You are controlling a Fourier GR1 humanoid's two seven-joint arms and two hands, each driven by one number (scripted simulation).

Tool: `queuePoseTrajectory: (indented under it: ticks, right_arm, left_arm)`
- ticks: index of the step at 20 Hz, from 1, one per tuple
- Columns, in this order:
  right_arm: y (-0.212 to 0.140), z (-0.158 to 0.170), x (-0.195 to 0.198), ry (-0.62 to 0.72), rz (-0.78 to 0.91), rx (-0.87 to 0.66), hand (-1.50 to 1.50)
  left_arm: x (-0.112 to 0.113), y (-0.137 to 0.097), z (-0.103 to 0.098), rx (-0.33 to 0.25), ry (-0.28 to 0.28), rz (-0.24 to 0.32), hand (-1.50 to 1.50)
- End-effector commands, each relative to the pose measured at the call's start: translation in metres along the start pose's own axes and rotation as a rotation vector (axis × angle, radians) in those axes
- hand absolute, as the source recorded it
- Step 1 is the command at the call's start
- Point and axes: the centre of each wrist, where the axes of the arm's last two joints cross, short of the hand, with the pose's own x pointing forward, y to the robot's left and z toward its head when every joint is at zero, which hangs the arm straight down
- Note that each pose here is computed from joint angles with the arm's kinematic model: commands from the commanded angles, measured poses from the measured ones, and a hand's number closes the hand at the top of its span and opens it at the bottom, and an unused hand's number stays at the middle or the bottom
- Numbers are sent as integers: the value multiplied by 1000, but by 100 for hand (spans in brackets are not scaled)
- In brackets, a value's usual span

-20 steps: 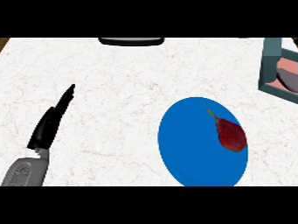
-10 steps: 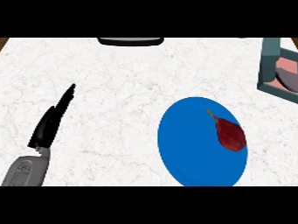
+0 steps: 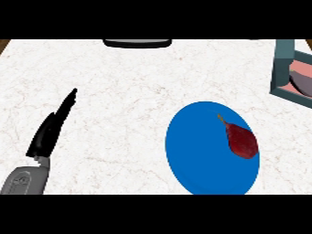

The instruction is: Pick the eggplant from the plate and place it in the cardboard box

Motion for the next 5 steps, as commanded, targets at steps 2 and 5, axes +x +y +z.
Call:
queuePoseTrajectory:
  ticks: [2,5]
  right_arm:
    - [-39,3,-16,6,24,-3,-150]
    - [-29,12,-24,-8,57,31,-150]
  left_arm:
    - [9,-2,-4,-8,17,3,0]
    - [0,-5,0,4,-6,-8,0]
